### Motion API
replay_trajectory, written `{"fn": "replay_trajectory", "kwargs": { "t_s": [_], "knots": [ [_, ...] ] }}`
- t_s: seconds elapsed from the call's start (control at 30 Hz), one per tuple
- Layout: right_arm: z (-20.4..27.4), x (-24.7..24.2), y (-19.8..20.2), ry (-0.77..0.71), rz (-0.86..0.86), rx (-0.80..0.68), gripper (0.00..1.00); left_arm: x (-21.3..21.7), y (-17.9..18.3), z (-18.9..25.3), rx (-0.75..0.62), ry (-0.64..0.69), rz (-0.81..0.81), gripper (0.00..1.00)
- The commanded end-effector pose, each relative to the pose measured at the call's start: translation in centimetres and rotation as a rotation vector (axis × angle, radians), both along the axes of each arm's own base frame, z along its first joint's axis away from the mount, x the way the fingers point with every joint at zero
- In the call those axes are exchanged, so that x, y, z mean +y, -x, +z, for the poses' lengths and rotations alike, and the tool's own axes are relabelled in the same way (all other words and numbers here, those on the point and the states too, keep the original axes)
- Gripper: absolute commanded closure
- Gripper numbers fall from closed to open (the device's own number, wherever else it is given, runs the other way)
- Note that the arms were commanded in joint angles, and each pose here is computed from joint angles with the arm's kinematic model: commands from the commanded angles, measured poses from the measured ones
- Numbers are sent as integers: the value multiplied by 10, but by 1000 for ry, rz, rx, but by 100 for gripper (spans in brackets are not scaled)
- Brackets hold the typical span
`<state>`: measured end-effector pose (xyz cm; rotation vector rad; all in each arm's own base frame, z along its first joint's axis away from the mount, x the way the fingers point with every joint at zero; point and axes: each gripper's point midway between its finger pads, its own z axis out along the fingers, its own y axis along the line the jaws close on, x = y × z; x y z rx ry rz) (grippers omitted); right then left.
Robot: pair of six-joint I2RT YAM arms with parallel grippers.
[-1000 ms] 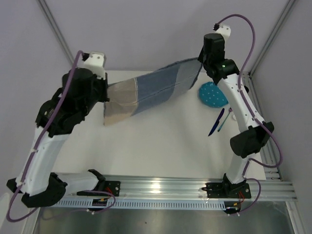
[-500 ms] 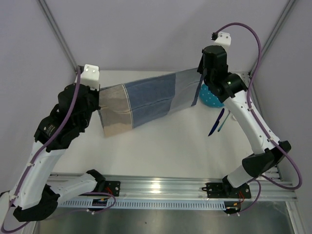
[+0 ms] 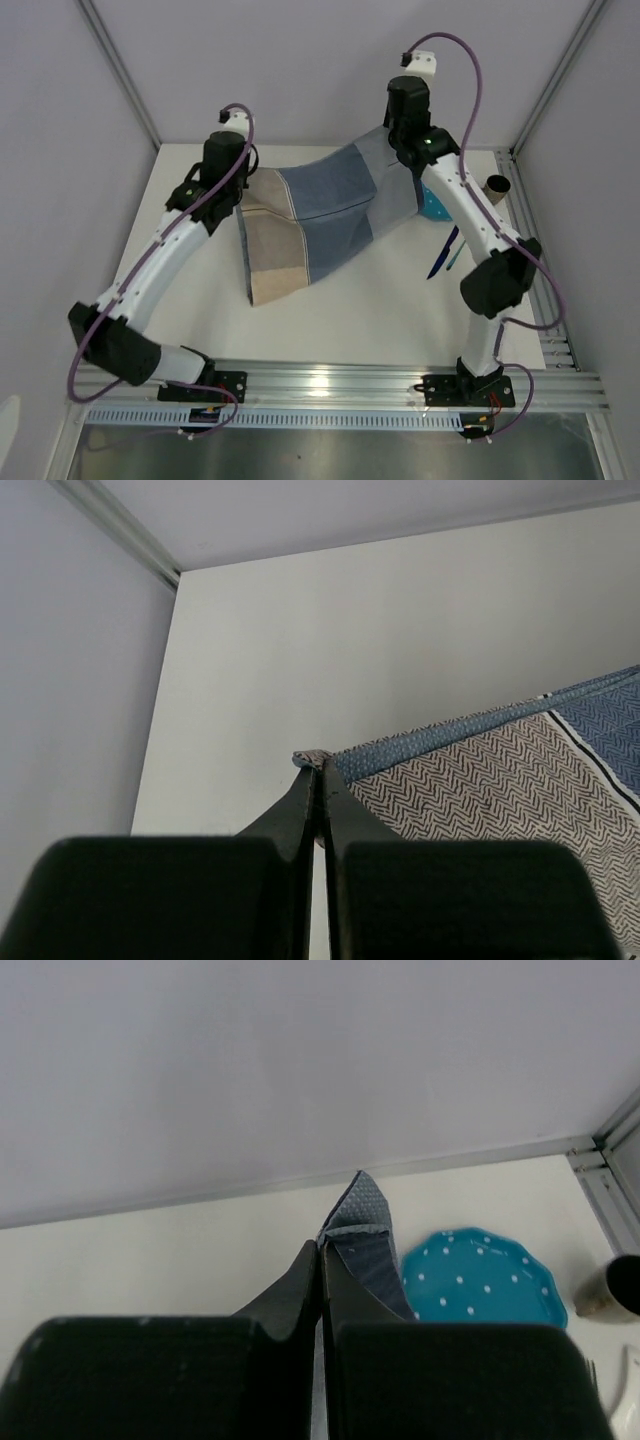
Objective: Set the dinner table for one person
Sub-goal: Flatten out the napkin at the center of the board.
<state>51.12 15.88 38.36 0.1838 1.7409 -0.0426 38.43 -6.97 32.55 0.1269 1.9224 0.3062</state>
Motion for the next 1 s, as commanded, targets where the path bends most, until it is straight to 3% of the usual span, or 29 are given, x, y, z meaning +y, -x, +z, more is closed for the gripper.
{"fn": "replay_trajectory", "kwargs": {
  "t_s": [0.0, 0.03, 0.1, 0.27, 0.37, 0.4, 0.47, 0.5, 0.53, 0.6, 0.67, 0.7, 0.73, 0.8, 0.83, 0.93, 0.97],
  "knots": [
    [18, 9, -41, 12, 14, -94, 100, -7, -50, 65, -230, 111, 7, 100],
    [44, 13, -44, -15, 41, -147, 100, -13, -58, 79, -260, 133, -27, 100],
    [50, 15, -55, 0, 57, -172, 100, -13, -74, 100, -325, 134, -41, 100],
    [99, 6, -42, -9, 50, -301, 100, -10, -81, 172, -459, 99, -108, 100],
    [124, -7, -27, 43, 36, -353, 100, -16, -73, 185, -466, 147, -210, 99],
    [112, -10, -27, 69, 27, -332, 100, -18, -69, 187, -465, 154, -239, 100],
    [143, -22, -3, 65, 14, -428, 100, -20, -58, 188, -453, 141, -276, 100],
    [124, -19, -4, 84, 38, -411, 100, -26, -57, 180, -427, 137, -316, 100],
    [141, -24, 14, 75, 48, -457, 100, -25, -50, 180, -419, 127, -327, 100],
    [129, -23, 21, 68, 81, -424, 100, -27, -44, 134, -291, 124, -342, 100],
    [85, -20, 35, 28, 117, -287, 100, -24, -13, 126, -265, 167, -330, 100],
    [67, -20, 43, 7, 121, -244, 100, -16, -8, 84, -190, 171, -269, 100],
    [6, -21, 50, 5, 110, -125, 100, -15, 4, 39, -108, 231, -226, 100],
    [-16, -24, 87, -98, 103, -93, 100, -2, 47, 1, -37, 304, -160, 100],
    [-68, -25, 103, -85, 109, 13, 100, -3, 66, -49, 78, 363, -120, 100],
    [-119, -16, 160, -190, 149, 179, 100, 0, 119, -62, 92, 465, -91, 100],
    [-140, -17, 179, -200, 154, 219, 100, 1, 139, -86, 111, 484, -104, 100]
  ]
}}
